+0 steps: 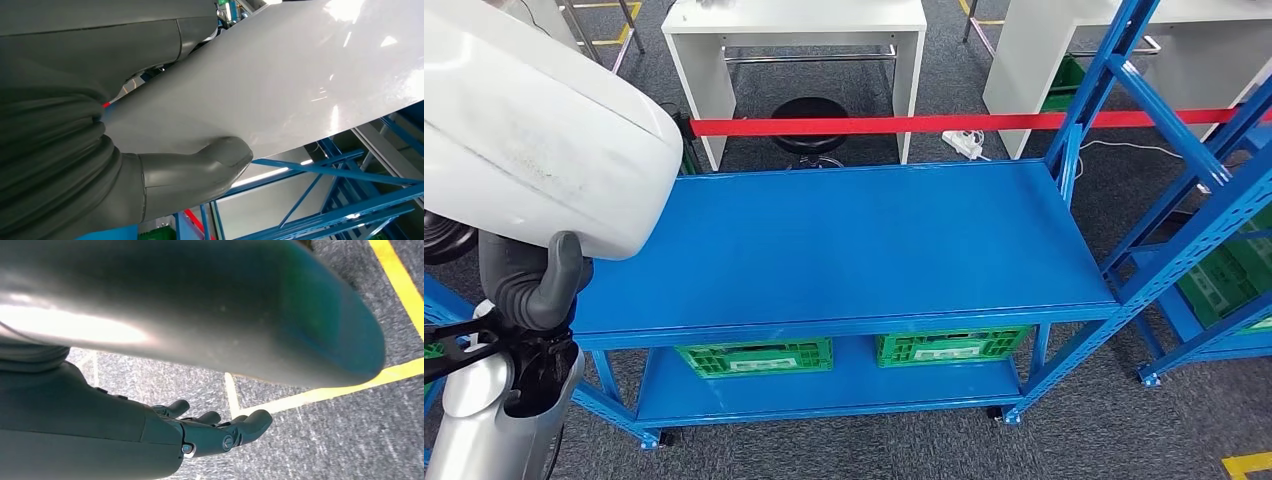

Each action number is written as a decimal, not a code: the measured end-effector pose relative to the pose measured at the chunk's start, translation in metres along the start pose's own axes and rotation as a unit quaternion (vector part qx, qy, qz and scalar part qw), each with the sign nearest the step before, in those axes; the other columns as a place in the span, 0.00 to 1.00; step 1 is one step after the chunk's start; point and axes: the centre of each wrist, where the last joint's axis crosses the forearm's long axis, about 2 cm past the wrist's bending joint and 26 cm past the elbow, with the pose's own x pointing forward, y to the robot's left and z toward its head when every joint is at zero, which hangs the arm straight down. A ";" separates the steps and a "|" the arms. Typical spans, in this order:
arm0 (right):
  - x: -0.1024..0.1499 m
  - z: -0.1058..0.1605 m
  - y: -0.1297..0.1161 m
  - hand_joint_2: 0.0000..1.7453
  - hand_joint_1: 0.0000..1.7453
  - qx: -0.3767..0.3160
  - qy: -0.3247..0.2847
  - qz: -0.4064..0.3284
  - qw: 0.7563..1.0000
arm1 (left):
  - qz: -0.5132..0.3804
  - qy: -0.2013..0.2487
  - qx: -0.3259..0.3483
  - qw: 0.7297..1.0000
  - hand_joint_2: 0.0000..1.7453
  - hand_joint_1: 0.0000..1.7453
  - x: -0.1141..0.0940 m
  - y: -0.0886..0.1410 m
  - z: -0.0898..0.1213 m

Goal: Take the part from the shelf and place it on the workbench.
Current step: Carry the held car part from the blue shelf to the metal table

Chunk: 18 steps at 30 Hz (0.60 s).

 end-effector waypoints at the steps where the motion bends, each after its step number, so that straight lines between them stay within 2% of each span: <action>1: 0.000 0.000 0.000 0.00 0.00 0.000 0.003 0.000 1.000 | 0.000 0.001 -0.002 1.000 1.00 1.00 0.000 0.000 0.000; 18: 0.004 0.000 0.000 0.00 0.00 0.001 -0.006 0.007 1.000 | -0.017 0.009 -0.015 1.000 1.00 1.00 0.003 -0.003 0.003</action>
